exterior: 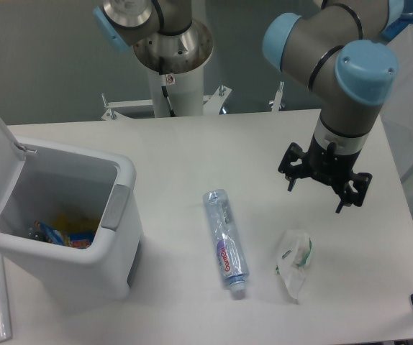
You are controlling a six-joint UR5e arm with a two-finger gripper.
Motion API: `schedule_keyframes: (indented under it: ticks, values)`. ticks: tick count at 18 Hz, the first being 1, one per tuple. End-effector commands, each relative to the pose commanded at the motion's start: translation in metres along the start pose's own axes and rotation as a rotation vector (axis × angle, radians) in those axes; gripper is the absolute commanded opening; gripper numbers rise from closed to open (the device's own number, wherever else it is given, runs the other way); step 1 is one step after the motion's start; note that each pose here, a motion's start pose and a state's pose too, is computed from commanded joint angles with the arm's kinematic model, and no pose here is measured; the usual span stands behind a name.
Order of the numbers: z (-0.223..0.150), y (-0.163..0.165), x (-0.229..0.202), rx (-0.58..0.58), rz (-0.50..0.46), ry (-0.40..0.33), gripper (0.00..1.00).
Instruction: Open the trash can
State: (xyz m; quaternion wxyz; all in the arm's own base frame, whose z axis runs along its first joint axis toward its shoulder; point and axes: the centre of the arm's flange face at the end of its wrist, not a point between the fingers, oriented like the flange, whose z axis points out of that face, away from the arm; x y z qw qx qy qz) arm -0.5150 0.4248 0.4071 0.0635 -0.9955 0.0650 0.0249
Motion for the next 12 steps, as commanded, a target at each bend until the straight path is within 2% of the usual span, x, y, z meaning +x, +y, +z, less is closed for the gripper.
schedule_keyframes:
  ticks: [2, 6, 12]
  values:
    - [-0.0017, 0.0023, 0.0000, -0.014, 0.012, -0.003, 1.00]
    - [-0.0094, 0.0102, -0.0029, -0.089, 0.139, 0.005, 1.00]
    - [-0.0023, 0.0098, -0.0004, -0.093, 0.145, 0.014, 1.00]
